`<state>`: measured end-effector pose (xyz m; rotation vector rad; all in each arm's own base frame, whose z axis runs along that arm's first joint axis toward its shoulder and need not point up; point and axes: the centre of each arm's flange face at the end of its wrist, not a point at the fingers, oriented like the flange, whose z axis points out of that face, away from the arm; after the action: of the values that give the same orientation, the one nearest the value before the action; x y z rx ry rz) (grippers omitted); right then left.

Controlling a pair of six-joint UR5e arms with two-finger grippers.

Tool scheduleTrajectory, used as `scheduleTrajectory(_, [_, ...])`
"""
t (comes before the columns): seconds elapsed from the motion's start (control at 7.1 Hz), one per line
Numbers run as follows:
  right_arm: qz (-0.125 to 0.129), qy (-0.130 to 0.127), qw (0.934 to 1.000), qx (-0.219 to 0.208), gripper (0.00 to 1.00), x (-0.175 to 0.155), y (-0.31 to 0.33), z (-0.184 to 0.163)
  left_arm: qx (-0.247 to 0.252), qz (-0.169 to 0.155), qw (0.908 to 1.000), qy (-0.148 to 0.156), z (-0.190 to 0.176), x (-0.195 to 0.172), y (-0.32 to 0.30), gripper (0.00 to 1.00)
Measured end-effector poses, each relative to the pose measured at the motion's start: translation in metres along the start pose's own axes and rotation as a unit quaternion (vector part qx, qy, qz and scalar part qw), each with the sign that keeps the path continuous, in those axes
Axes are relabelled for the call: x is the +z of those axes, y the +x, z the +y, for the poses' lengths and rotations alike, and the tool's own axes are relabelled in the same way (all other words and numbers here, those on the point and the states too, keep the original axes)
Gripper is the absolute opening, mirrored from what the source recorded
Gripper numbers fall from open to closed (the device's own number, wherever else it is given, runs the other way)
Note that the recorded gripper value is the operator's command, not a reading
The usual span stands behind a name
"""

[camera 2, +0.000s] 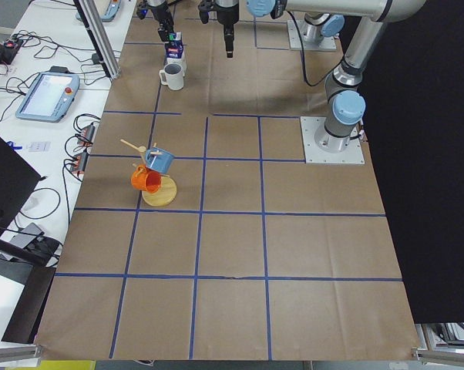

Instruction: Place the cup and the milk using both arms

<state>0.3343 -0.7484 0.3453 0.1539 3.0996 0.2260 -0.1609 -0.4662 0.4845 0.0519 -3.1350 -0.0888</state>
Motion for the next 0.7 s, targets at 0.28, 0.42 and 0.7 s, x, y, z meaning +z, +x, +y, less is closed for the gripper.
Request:
scheduleTrajectory(0.28, [-0.004, 0.019, 0.9998, 0.004, 1.00, -0.034, 0.013, 0.006, 0.000, 0.001, 1.0000, -0.001, 0.000, 0.000, 0.000, 0.99])
scheduleTrajectory(0.42, [-0.002, 0.023, 0.9997, -0.003, 1.00, -0.064, 0.025, 0.018, 0.000, 0.001, 1.0000, -0.001, 0.000, 0.000, 0.000, 0.99])
scheduleTrajectory(0.7, [0.007, -0.003, 0.9995, -0.032, 0.93, -0.104, 0.072, 0.035, -0.001, 0.001, 1.0000, 0.000, -0.001, 0.000, 0.000, 0.99])
